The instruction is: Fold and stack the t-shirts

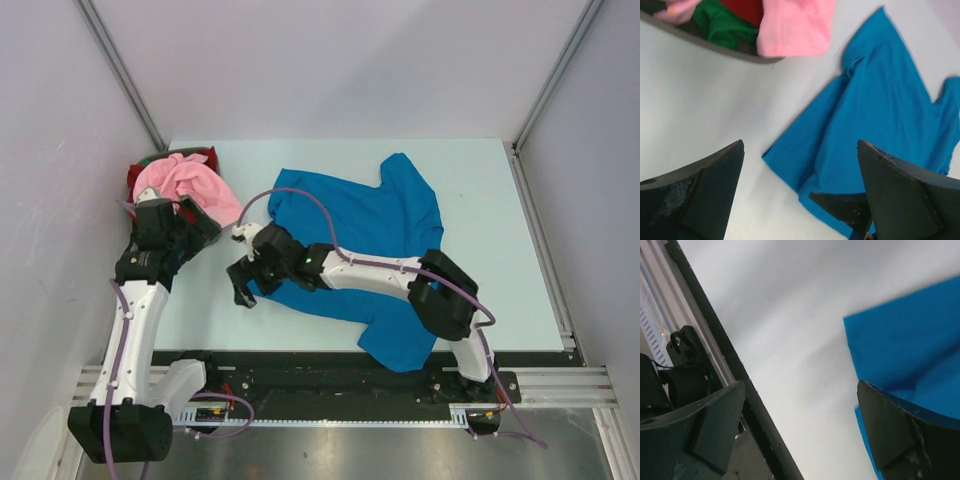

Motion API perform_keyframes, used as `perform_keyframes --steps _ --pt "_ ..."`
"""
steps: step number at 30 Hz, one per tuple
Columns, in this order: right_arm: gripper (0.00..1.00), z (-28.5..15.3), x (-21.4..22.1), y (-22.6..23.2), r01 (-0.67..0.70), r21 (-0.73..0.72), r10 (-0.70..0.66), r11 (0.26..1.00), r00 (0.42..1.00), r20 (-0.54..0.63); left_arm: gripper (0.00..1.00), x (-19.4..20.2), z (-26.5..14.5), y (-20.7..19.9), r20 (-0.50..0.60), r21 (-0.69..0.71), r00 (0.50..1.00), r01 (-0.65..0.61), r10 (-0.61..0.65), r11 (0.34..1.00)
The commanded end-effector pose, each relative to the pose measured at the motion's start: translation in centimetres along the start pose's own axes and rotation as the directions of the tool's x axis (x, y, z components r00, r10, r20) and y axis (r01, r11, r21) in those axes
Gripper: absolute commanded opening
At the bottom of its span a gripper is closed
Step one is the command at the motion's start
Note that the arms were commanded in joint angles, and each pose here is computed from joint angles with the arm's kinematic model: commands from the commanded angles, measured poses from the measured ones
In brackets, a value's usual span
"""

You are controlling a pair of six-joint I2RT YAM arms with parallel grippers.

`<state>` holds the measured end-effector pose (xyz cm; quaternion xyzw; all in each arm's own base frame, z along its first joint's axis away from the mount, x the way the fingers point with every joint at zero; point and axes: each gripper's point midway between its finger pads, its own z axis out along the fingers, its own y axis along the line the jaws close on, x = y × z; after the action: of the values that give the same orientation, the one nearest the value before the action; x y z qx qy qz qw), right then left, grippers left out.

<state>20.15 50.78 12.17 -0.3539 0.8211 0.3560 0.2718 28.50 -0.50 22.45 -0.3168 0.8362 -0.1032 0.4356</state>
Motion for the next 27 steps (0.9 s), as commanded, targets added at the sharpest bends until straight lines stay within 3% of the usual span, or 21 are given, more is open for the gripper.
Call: perform_keyframes --steps 1,18,27 --pt "0.98 2.8 -1.0 2.5 0.086 -0.054 -0.086 0.995 0.996 0.009 1.0 1.5 1.4 0.7 -0.051 0.047 0.999 -0.007 0.01 0.999" --pt "0.98 8.3 -0.7 -2.7 0.145 0.166 -0.152 0.976 0.988 0.034 1.0 1.5 2.1 3.7 -0.054 0.037 0.999 0.006 -0.004 0.999" --pt "0.9 10.8 2.9 -4.1 0.179 0.189 -0.172 0.965 0.984 -0.052 1.0 1.8 2.4 4.8 -0.06 0.023 0.998 0.006 -0.005 1.0"
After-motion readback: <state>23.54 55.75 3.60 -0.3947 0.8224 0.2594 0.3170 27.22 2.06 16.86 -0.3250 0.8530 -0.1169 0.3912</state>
